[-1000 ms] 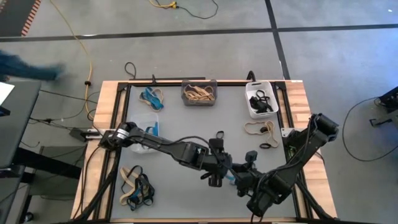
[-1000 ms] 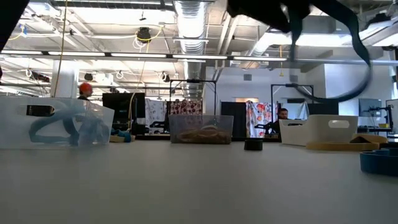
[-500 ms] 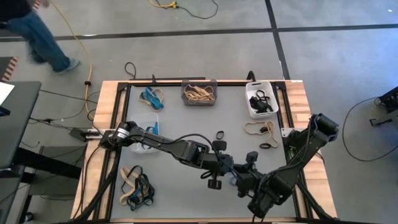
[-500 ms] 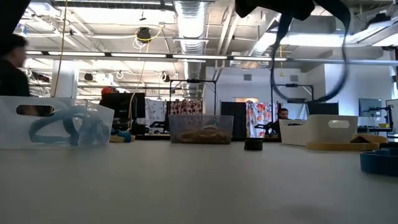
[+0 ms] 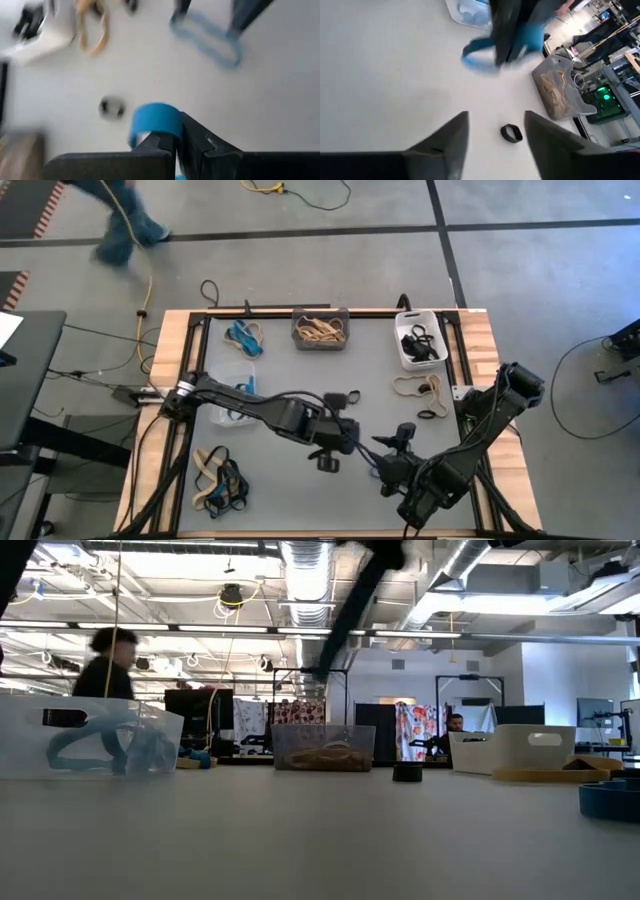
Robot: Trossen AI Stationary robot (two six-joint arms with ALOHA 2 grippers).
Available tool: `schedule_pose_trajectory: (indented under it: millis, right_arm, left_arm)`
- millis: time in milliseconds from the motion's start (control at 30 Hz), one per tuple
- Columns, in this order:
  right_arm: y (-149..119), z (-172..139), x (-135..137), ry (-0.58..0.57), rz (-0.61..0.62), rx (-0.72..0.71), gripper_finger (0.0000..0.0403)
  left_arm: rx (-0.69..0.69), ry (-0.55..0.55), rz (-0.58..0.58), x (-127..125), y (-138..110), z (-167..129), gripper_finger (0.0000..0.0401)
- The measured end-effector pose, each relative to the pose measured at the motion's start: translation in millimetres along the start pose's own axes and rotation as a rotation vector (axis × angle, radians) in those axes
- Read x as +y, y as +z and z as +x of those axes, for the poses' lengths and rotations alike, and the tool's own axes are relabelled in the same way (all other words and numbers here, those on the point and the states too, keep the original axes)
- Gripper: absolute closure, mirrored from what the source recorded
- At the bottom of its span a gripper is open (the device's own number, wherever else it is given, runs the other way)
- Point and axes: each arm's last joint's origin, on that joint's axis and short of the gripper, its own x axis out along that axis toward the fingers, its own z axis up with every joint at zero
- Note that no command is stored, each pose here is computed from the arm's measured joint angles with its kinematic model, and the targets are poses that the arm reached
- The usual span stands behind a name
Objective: Sort rubber bands into baskets
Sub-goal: Put the blue rubber band into the transparent bin
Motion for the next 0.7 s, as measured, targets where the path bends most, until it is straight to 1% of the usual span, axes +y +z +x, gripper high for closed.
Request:
schedule_pose_trajectory:
  millis: [67,133,300,367,433,467,600,700]
  right_arm:
    - [0,0,0,0.0,0.007,0.0,0.0138]
    - [0,0,0,-0.001,0.022,0.002,0.0122]
    - [-3,-3,3,0.021,0.049,0.016,0.0117]
    - [-5,-6,6,0.034,0.047,0.011,0.0117]
    - [-6,-7,10,0.043,0.052,0.003,0.0117]
    - [-8,-7,12,0.045,0.048,0.002,0.0117]
    - [-18,-7,17,0.051,0.055,-0.001,0.0117]
    - [-26,-5,20,0.05,0.049,0.004,0.0117]
  left_arm:
    - [0.066,0.038,-0.008,6,-9,-14,0.0401]
    - [0.147,0.079,-0.021,13,-20,-32,0.0401]
    - [0.337,0.191,-0.097,29,-49,-75,0.0401]
    - [0.294,0.187,-0.147,32,-53,-87,0.0401]
    - [0.301,0.14,-0.163,32,-64,-102,0.0401]
    - [0.295,0.134,-0.185,34,-68,-107,0.0401]
    - [0.315,0.172,-0.259,38,-97,-118,0.0401]
    - [0.342,0.232,-0.307,43,-124,-121,0.0401]
